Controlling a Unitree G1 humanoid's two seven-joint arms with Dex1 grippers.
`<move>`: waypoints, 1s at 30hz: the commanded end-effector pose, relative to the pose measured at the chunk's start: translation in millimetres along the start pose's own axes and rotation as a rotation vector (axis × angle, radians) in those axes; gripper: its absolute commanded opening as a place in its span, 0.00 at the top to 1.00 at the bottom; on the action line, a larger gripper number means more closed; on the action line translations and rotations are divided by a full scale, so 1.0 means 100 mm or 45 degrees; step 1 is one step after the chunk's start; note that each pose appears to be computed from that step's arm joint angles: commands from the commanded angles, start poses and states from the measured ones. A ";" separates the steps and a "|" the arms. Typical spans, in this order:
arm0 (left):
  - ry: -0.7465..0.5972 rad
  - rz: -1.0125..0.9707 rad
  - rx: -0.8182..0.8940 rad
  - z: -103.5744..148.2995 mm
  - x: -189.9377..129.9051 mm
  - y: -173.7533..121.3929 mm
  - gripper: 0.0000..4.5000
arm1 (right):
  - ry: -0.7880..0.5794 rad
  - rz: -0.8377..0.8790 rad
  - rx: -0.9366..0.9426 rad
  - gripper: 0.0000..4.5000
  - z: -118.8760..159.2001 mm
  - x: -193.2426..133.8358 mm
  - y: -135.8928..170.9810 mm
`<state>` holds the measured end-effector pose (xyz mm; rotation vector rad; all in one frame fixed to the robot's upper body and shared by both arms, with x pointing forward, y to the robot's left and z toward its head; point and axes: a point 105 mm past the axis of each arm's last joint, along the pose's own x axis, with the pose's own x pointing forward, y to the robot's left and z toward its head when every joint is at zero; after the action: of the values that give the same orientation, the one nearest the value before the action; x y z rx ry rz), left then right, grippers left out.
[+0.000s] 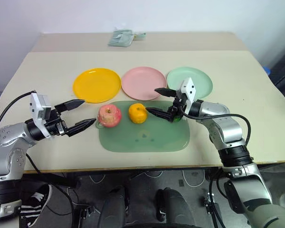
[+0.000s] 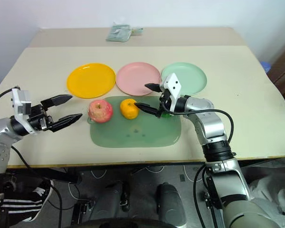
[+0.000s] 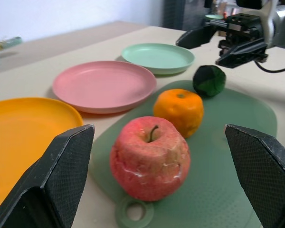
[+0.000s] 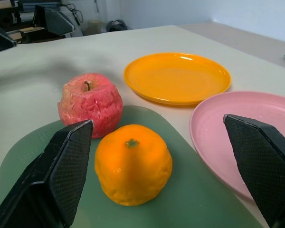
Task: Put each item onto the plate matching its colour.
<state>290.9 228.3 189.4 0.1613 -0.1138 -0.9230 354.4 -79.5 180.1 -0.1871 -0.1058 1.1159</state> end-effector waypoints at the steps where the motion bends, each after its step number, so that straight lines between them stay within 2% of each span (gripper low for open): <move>1: -0.030 -0.008 0.078 0.17 0.01 0.02 0.00 | -0.027 -0.012 -0.062 0.01 0.10 0.00 -0.05; 5: -0.023 0.006 0.084 0.18 -0.05 0.06 0.00 | -0.060 -0.002 -0.054 0.01 0.18 0.04 -0.03; 13: -0.054 -0.016 0.076 0.14 0.06 0.00 0.00 | 0.008 -0.025 -0.079 0.01 0.09 -0.11 -0.12; 22: -0.090 -0.084 0.032 0.23 0.13 -0.10 0.00 | -0.005 -0.008 -0.092 0.01 0.23 -0.43 -0.19; 27: 0.023 -0.127 0.091 0.00 0.17 -0.03 0.00 | -0.010 0.059 -0.084 0.01 0.28 -0.39 -0.07; 30: 0.006 -0.130 0.107 -0.08 0.28 -0.02 0.00 | 0.003 0.110 -0.083 0.01 0.30 -0.43 0.05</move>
<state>305.1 209.3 178.6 0.2054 -0.1091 -1.0168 335.2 -115.3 196.6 -0.2321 -0.0907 1.1670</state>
